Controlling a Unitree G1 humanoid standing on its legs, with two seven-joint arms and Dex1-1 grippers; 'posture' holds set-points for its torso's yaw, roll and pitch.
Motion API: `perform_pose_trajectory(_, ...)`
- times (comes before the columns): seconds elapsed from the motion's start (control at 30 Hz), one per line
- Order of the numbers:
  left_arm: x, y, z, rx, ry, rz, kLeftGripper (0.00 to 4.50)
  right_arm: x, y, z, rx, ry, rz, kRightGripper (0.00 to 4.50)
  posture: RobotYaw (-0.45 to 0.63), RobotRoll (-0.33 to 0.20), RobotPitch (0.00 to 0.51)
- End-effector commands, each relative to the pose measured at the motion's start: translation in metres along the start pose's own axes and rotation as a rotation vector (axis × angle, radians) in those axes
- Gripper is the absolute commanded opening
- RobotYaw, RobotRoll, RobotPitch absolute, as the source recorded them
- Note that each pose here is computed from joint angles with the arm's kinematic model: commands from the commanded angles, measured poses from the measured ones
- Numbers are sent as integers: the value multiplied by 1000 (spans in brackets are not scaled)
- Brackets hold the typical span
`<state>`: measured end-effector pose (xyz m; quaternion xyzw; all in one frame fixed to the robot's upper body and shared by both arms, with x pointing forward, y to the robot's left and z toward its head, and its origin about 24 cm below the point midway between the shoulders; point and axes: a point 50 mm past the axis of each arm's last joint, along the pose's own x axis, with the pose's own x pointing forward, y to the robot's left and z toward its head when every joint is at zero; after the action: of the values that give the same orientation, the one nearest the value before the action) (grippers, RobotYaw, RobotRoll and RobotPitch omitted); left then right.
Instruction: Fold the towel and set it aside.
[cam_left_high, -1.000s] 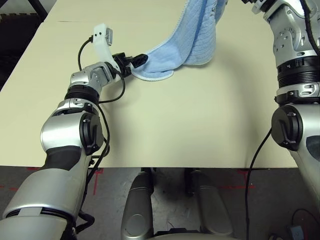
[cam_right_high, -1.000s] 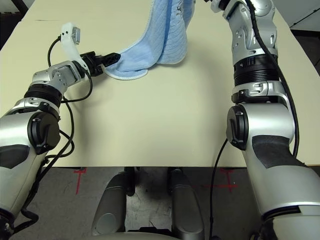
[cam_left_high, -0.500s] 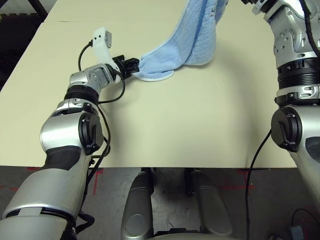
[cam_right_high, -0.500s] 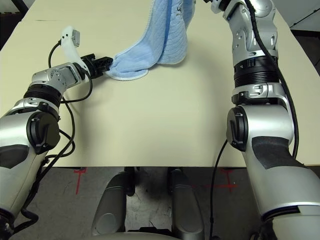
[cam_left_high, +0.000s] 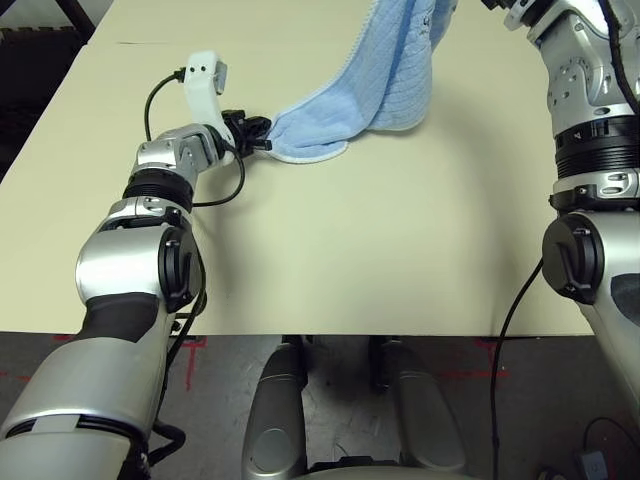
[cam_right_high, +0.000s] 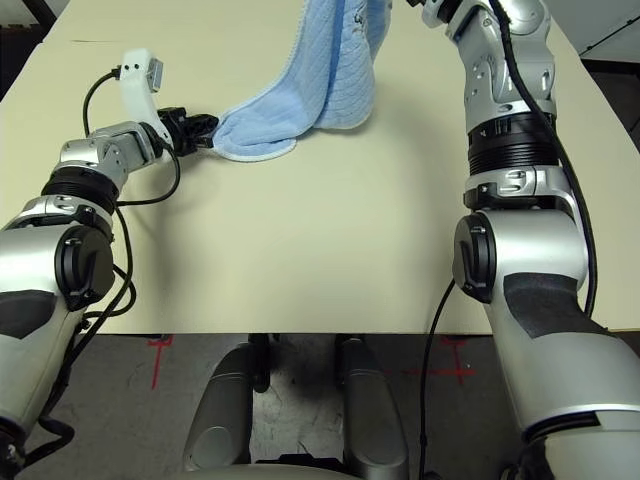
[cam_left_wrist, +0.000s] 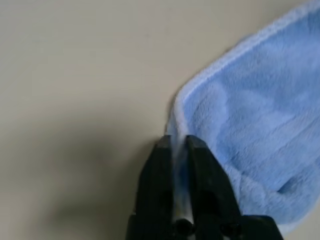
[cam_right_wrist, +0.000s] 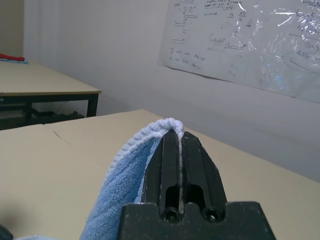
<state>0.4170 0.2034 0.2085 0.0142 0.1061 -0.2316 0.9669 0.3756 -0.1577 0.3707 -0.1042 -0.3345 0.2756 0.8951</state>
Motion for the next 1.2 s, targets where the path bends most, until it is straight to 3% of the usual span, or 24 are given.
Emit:
perform_pose_trajectory(0.03,0,1,-11,42,37,-4,1677,-2,-1,4,-2,-21,-2,0,-4,0,309)
perform_pose_trajectory(0.27,5,-4,-14,31,34,-8,4474,-4,-2,6,-11,-15,-1,0,-29,0,311)
perform_pose_trajectory(0.47,6,-4,-15,13,29,-1,4474,-7,-2,7,-18,-8,-5,0,-38,0,312)
perform_pose_trajectory(0.6,5,-4,-15,-17,31,-17,3194,-7,-3,7,-18,-8,-8,0,-37,0,310)
perform_pose_trajectory(0.87,2,-5,-10,-145,1,-65,48,-7,-2,7,-18,-7,-7,0,-34,0,307)
perform_pose_trajectory(1.17,2,-8,-8,-222,-8,-104,48,-7,-3,7,-21,-5,-7,0,-33,0,306)
perform_pose_trajectory(1.2,2,-8,-7,-228,-8,-105,533,-7,-3,7,-22,-5,-7,0,-33,0,305)
